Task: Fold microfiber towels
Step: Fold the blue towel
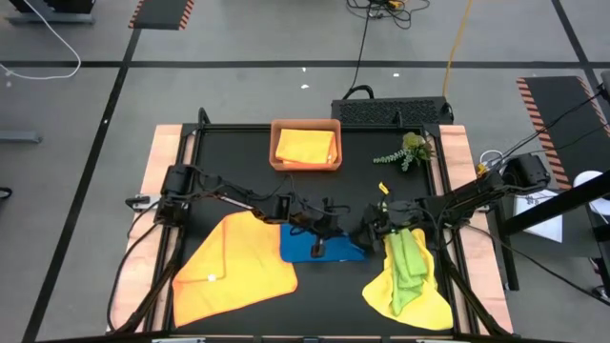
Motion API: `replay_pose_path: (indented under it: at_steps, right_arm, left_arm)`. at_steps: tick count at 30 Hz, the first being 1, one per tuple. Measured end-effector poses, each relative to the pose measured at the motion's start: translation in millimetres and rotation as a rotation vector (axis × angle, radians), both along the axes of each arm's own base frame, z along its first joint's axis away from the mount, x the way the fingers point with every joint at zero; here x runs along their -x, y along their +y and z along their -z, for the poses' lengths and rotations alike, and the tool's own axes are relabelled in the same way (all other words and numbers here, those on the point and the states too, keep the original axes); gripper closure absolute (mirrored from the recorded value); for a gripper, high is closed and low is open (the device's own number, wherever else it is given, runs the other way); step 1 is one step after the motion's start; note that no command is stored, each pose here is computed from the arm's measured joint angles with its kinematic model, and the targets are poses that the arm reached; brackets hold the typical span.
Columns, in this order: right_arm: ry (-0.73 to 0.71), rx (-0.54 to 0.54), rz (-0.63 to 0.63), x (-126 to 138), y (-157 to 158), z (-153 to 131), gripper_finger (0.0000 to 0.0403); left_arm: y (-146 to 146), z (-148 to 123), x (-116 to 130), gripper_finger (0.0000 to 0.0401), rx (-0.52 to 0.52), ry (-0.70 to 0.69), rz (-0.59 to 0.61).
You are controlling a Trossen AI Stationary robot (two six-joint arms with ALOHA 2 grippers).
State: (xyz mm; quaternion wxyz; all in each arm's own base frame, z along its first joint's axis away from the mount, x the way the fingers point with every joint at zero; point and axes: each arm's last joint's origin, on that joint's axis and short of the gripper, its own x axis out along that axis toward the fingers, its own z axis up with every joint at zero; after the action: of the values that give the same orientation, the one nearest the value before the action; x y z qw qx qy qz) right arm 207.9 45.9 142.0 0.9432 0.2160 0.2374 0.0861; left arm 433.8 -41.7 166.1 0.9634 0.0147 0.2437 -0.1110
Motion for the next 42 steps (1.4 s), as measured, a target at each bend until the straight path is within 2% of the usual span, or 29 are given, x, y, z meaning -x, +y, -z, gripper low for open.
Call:
replay_pose_path:
  at_steps: [6, 10, 18, 27, 34, 42]
  right_arm:
    - [0.135, 0.009, -0.011, 7.3, 4.4, 11.4, 0.0226]
    - [0.155, 0.036, -0.041, 10.8, 12.2, 13.5, 0.0199]
    - [0.13, 0.148, -0.049, 19.5, 34.0, 14.4, 0.021]
    - [0.152, 0.241, 0.054, 24.5, 47.2, 26.8, 0.0224]
    - [0.151, 0.236, 0.064, 20.3, 54.3, 40.4, 0.0225]
    - [0.092, 0.188, 0.008, 22.6, 62.8, 30.8, 0.0225]
  left_arm:
    - [-0.3, -2.3, 1.4, 0.0396, -0.008, 0.007, 0.001]
    - [0.6, -2.5, 1.8, 0.0397, -0.024, 0.013, -0.025]
    - [1.2, -2.6, 1.6, 0.0396, -0.033, 0.011, -0.043]
    - [2.8, -2.6, 1.4, 0.0397, -0.042, 0.01, -0.071]
    - [3.0, -2.6, 1.4, 0.0397, -0.042, 0.01, -0.071]
    - [5.2, -1.1, 2.1, 0.0397, -0.059, 0.027, -0.101]
